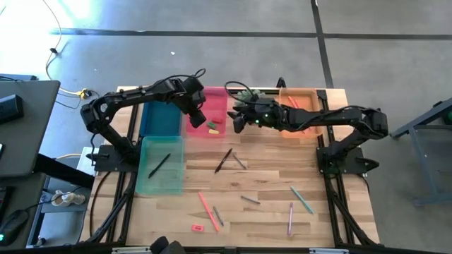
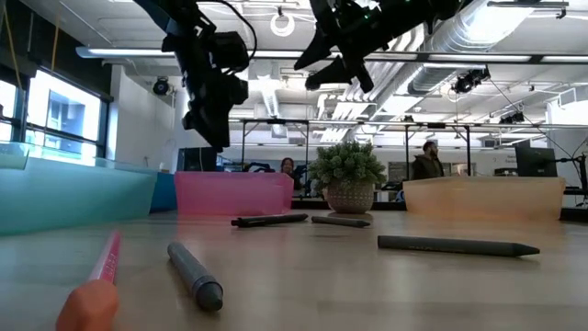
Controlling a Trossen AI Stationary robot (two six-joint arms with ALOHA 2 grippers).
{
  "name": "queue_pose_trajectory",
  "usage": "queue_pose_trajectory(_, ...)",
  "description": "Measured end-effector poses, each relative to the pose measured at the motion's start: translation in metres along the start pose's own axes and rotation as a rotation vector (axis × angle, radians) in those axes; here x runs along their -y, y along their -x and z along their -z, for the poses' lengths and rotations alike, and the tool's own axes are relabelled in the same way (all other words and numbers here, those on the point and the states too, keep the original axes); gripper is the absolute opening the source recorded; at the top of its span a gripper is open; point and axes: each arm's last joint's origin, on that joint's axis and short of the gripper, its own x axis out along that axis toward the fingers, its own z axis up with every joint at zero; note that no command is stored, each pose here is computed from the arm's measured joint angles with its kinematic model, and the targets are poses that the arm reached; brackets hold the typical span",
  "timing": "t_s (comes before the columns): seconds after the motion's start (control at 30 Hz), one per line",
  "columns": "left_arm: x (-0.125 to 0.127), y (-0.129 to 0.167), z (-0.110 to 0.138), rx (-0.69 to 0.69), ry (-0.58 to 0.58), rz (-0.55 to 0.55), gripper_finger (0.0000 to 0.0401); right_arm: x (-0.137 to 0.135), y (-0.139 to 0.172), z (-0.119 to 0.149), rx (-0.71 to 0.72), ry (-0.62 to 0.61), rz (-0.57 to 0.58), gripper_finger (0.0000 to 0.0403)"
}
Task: Sort crayons/erasers/pens/pencils in bins
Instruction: Put the gray crayon into the blue bin
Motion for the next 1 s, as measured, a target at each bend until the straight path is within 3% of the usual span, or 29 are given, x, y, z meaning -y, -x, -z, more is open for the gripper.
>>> queue_pose_trajectory(0.27,0.003,0.015,0.008,-0.021,-0.049,0.002,0.0157,-0.026,0.009,0.016,-0.045,0.038,-0.065,0.0177)
queue_pose_trajectory(0.53,0.015,0.071,0.022,0.171,-0.047,0.008,0.0157,-0.054,0.025,0.009,-0.075,0.103,0.013,0.0177)
queue_pose_trajectory(0.77,0.029,0.105,0.037,0.286,-0.024,0.038,0.0157,-0.064,0.042,-0.003,-0.247,0.133,0.136,0.0177)
queue_pose_trajectory(1.0,0.039,0.115,0.049,0.277,-0.052,0.058,0.0157,-0.073,0.035,0.001,-0.460,0.100,0.195,0.0177)
